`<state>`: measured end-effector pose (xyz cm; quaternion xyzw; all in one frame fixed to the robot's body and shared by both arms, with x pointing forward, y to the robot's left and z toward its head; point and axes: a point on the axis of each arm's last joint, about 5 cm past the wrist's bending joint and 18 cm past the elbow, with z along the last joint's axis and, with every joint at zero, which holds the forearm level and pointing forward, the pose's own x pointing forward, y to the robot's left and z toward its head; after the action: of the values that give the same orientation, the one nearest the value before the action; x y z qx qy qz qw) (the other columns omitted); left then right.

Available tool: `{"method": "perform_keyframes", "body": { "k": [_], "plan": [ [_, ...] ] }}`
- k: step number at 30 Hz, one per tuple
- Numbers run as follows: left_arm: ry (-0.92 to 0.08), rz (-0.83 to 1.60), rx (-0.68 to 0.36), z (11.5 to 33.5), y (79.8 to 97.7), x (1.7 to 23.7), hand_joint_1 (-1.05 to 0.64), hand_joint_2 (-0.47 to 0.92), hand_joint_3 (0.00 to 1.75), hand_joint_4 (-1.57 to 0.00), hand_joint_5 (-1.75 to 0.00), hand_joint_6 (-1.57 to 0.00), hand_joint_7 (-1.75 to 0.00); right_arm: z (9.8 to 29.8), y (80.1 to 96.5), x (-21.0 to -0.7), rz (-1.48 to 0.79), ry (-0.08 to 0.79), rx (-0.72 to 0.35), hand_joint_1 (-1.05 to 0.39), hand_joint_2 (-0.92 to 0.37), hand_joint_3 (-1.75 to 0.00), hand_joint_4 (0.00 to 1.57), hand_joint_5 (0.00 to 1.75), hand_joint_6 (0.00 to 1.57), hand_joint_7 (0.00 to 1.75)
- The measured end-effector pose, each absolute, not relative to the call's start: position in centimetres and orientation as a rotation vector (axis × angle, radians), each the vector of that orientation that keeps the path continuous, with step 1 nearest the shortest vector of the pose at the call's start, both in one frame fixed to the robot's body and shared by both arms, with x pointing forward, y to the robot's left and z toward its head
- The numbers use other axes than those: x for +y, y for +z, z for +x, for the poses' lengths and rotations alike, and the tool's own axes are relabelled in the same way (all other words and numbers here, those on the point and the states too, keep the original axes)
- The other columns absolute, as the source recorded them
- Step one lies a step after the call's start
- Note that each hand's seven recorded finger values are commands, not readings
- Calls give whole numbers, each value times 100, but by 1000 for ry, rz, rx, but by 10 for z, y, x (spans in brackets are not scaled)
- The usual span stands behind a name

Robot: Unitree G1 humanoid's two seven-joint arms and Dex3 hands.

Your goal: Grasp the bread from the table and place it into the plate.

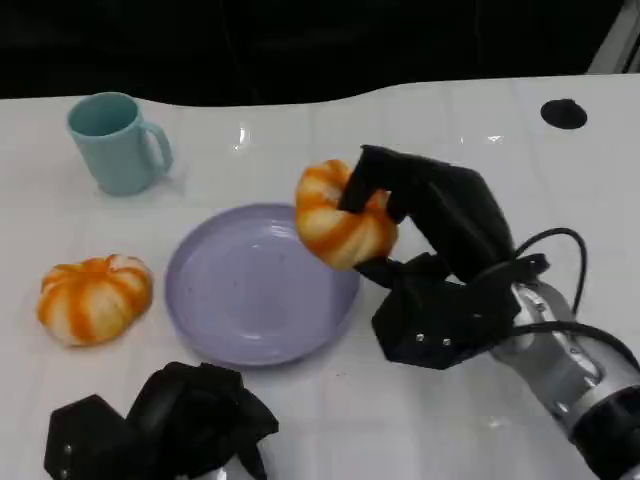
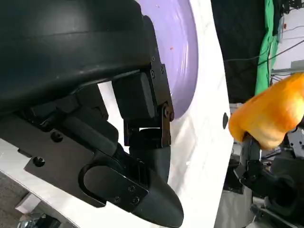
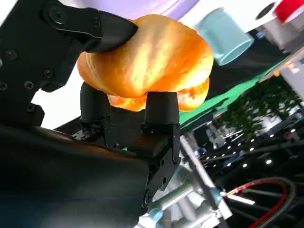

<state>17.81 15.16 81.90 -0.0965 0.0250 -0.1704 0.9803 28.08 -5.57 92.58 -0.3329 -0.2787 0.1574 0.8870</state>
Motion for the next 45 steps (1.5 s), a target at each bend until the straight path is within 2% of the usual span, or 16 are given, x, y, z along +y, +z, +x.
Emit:
{"method": "perform_keyframes", "body": {
  "k": [6,10,18,20,21,23,25,26,27,28,29,31,35,38,45],
  "plan": [
    [-343,-194,49,176,819,151,-105,82,1,-146,-101,-157,-51,279,932,-30,-670,393,-572,-8,-19,-149,98,175,73,175],
    [-342,-194,50,175,819,152,-105,82,0,-146,-100,-157,-51,279,931,-18,-692,430,-559,-9,-21,-148,93,175,72,175],
    [-344,-194,41,175,820,151,-105,82,0,-146,-100,-156,-50,282,922,-7,-730,445,-515,-8,-19,-145,94,175,72,175],
    [-344,-193,37,175,821,151,-105,82,1,-146,-100,-157,-50,283,920,-6,-731,447,-502,-12,-24,-139,88,175,76,148],
    [-344,-193,36,175,821,151,-105,82,1,-146,-100,-157,-50,283,919,-6,-730,453,-491,-13,-25,-137,87,175,77,140],
    [-346,-191,35,175,821,151,-105,82,1,-146,-100,-157,-50,283,918,-6,-728,473,-469,-17,-41,-104,76,174,87,86],
    [-349,-191,37,175,821,150,-105,82,0,-146,-100,-157,-50,284,919,-6,-737,497,-444,-22,-58,-68,68,142,89,48],
    [-350,-192,37,175,822,150,-105,81,0,-146,-100,-157,-50,285,920,-6,-742,508,-435,-26,-70,-46,62,104,85,28],
    [-351,-192,39,175,822,150,-105,81,0,-146,-100,-157,-50,285,921,-6,-744,518,-430,-28,-79,-34,58,81,82,17],
    [-352,-193,40,175,822,150,-105,81,0,-146,-100,-157,-50,286,921,-7,-754,534,-427,-35,-86,-22,50,57,72,7],
    [-352,-193,39,175,822,150,-105,81,0,-146,-100,-157,-50,287,922,-8,-765,550,-423,-40,-89,-17,44,47,64,4],
    [-352,-193,38,175,822,150,-105,82,0,-146,-100,-157,-50,288,923,-10,-795,600,-412,-49,-91,-15,31,34,49,1],
    [-352,-193,38,175,822,150,-105,81,0,-146,-99,-157,-49,290,925,-13,-848,687,-376,-62,-92,-20,14,24,30,0],
    [-352,-194,38,175,822,150,-105,81,0,-147,-99,-156,-49,291,930,-14,-860,711,-369,-67,-92,-25,11,23,25,0],
    [-355,-196,40,176,823,149,-105,81,0,-147,-99,-157,-50,287,940,-17,-857,737,-393,-69,-92,-27,11,24,25,1]
  ]
}}
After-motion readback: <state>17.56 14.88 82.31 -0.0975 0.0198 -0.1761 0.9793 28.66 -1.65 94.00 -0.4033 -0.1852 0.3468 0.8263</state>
